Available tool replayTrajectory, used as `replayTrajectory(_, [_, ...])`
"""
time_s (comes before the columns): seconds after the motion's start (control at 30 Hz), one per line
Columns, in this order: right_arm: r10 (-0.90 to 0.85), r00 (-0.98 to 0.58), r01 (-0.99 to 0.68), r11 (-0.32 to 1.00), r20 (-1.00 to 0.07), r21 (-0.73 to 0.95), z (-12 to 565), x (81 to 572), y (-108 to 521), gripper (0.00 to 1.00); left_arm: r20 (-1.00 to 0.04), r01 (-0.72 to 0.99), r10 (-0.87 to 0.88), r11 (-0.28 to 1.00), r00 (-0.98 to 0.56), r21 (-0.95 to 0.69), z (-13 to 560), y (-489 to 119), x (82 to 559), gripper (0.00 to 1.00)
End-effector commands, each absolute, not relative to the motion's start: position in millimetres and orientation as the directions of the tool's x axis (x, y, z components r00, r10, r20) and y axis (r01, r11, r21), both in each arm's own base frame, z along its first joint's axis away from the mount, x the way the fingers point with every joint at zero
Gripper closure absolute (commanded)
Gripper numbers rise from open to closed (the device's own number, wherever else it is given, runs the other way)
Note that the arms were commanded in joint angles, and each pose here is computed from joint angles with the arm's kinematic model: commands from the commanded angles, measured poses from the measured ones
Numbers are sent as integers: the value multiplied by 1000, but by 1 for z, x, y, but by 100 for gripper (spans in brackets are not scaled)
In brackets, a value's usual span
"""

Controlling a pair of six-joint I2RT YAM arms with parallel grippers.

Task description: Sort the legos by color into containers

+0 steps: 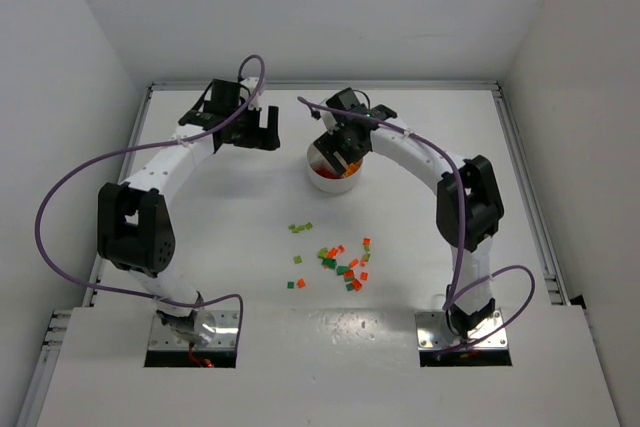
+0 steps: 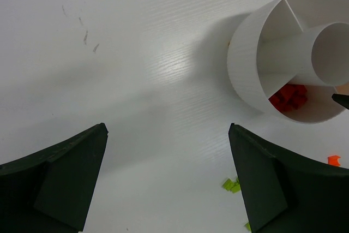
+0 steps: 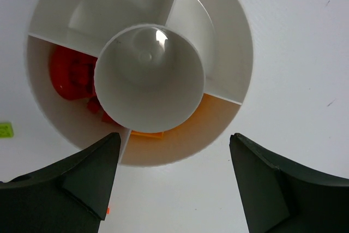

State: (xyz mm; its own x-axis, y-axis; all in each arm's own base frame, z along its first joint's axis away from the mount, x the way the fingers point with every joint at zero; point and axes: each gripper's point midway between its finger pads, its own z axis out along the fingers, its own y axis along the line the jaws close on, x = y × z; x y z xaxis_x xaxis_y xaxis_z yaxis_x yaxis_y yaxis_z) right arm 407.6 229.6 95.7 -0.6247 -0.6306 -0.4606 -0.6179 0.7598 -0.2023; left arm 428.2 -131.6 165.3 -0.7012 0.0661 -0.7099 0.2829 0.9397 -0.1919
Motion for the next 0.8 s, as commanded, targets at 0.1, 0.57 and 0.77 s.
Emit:
replayTrajectory(0.1, [-613, -631, -597, 775, -475, -207, 93, 411, 230, 18, -729, 273, 33, 938, -684, -213, 173, -127, 434, 0])
replayTrajectory(0.57, [-631, -642, -565, 773, -435, -288, 84, 406, 198, 18, -715, 281, 36, 932, -698, -227, 166, -130, 431, 0])
replayTrajectory(0.77, [-615, -647, -540, 787, -450, -298, 93, 411, 189, 18, -722, 283, 35, 932, -691, -226, 167, -130, 433, 0])
